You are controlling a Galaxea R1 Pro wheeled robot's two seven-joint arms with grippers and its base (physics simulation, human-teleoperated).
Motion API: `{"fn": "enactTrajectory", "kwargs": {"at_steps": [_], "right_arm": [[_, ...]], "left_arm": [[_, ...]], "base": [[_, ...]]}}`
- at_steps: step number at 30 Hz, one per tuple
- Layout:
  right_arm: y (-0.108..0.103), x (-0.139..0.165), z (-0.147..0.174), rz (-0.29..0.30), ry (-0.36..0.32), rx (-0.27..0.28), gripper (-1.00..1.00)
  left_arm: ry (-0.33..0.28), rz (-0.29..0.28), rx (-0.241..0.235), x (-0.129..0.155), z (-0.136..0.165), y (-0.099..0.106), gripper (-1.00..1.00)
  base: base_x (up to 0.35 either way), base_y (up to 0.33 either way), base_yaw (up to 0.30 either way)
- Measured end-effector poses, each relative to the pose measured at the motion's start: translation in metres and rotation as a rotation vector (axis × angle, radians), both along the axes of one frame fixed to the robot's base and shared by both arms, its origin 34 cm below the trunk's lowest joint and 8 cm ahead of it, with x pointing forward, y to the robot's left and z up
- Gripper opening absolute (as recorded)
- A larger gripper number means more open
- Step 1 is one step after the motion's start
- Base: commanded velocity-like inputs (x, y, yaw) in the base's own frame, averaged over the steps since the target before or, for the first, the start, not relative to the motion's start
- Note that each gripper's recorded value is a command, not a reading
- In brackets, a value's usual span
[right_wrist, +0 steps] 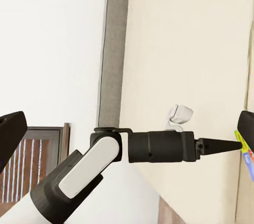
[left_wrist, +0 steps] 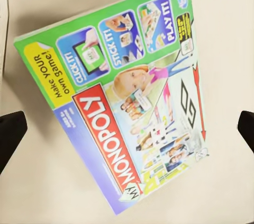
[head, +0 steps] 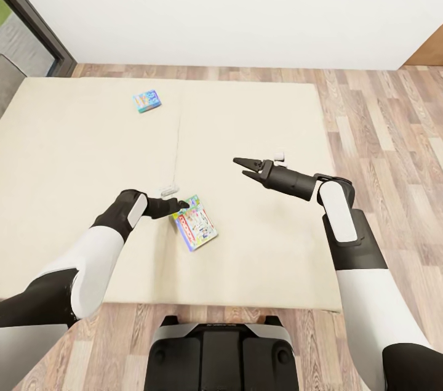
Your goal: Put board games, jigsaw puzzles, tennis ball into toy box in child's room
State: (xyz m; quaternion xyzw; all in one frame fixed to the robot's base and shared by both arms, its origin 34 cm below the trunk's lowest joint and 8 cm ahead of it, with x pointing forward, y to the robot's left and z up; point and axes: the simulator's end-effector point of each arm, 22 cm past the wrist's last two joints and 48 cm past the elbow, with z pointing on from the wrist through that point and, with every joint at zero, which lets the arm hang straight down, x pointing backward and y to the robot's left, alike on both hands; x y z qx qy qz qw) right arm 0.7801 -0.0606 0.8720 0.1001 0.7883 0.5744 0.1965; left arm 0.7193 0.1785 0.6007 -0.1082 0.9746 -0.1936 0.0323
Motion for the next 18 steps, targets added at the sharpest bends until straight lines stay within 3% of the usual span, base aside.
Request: {"fn": "enactTrajectory", "kwargs": {"at_steps": [18], "right_arm": [[0.000, -0.004, -0.018, 0.002, 0.027, 0.000, 1.00]], "left_arm": [[-0.001, 0.003, 0.016, 0.000, -0.013, 0.006, 1.00]], "base": [[0.000, 0.000, 0.000]]}}
